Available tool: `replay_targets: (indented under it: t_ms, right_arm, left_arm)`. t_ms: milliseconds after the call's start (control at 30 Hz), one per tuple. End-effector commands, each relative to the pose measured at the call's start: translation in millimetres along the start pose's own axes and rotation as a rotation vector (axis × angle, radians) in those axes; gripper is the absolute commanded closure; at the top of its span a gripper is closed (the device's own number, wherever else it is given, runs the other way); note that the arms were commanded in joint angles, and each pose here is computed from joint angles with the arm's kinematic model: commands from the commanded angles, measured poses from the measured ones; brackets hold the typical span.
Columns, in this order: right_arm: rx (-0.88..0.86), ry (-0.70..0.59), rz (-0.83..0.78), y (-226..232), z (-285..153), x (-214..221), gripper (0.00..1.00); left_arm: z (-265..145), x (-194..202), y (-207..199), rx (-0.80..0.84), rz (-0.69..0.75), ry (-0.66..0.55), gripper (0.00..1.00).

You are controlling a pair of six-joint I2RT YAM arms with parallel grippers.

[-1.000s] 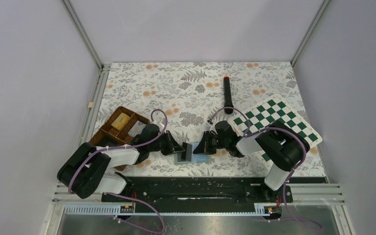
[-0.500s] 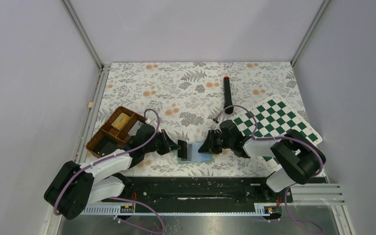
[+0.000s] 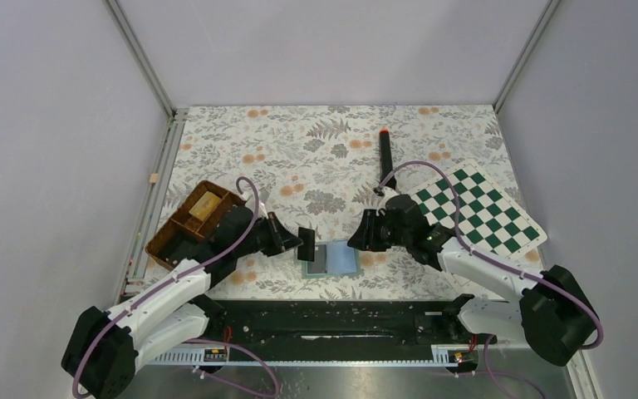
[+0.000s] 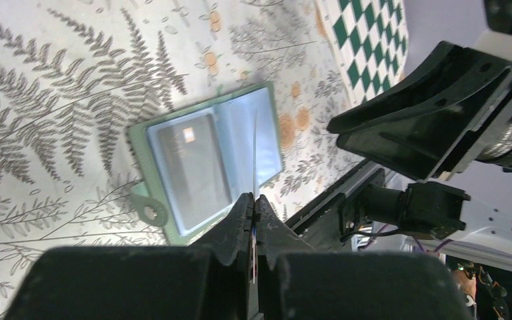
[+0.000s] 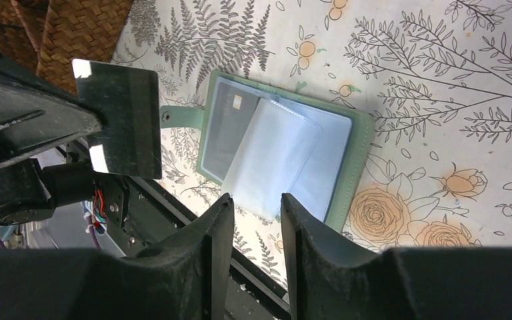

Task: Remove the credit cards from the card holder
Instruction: Remove the credit card from the card holder.

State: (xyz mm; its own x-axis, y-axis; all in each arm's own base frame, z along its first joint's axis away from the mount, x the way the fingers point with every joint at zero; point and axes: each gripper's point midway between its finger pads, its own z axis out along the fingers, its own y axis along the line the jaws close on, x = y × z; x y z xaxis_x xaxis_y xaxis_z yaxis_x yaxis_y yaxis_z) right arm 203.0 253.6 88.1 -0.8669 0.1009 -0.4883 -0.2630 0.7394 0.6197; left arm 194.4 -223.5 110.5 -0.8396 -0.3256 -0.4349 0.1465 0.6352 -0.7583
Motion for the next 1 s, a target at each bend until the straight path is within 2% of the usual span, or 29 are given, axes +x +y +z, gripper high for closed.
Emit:
replay_targets:
  t_ms: [0,100,133,167,233,300,367,567,667,733,800,867,967]
  right_arm:
    - [-0.049,0.012,-0.045,19.0,-14.4,-7.7,0.59]
    - [-0.12,0.042,-0.021,34.6,-15.7,-5.2,0.58]
    - [-0.195,0.026,-0.039,49.8,-17.2,-9.5,0.56]
    - [-0.265,0.02,-0.048,62.1,-19.7,-10.9,0.52]
    - [-0.36,0.024,-0.057,78.0,-24.7,-10.3,0.38]
    - [-0.419,0.013,-0.073,89.3,-31.4,-13.0,0.26]
    - [-0.471,-0.011,-0.082,98.7,-38.1,-16.0,0.2]
    - [-0.567,0.043,-0.057,112.5,-40.8,-9.7,0.19]
    - [-0.636,0.036,-0.044,120.8,-43.6,-9.8,0.27]
    - [-0.578,0.001,-0.079,113.8,-41.8,-10.0,0.3]
    - [-0.423,-0.08,-0.2,96.1,-37.7,-14.3,0.29]
    - [-0.243,-0.216,-0.41,79.5,-37.7,-30.5,0.26]
    - [-0.171,-0.362,-0.656,81.2,-40.3,-47.6,0.27]
  left_arm:
    - [-9.5,-14.2,-31.8,0.081,0.052,-0.011,1.0]
    - [-10.3,-14.1,-34.7,0.082,0.052,0.003,1.0]
    - [-10.9,-14.2,-40.0,0.11,0.062,0.004,1.0]
    - [-11.8,-10.4,-45.9,0.152,0.073,0.023,1.0]
    - [-14.3,-7.6,-61.2,0.247,0.095,0.039,1.0]
    - [-16.0,-6.3,-66.2,0.274,0.101,0.046,1.0]
    - [-17.0,-7.6,-67.0,0.281,0.118,0.036,1.0]
    - [-25.0,-10.7,-79.7,0.4,0.154,-0.044,1.0]
    - [-22.8,-19.1,-75.0,0.359,0.098,-0.086,1.0]
    - [-17.0,-22.1,-61.2,0.253,-0.016,-0.081,1.0]
    - [-14.3,-21.4,-56.3,0.183,-0.112,-0.043,1.0]
    - [-13.3,-21.4,-55.7,0.139,-0.202,-0.018,1.0]
    - [-13.9,-23.6,-56.8,0.12,-0.321,-0.022,1.0]
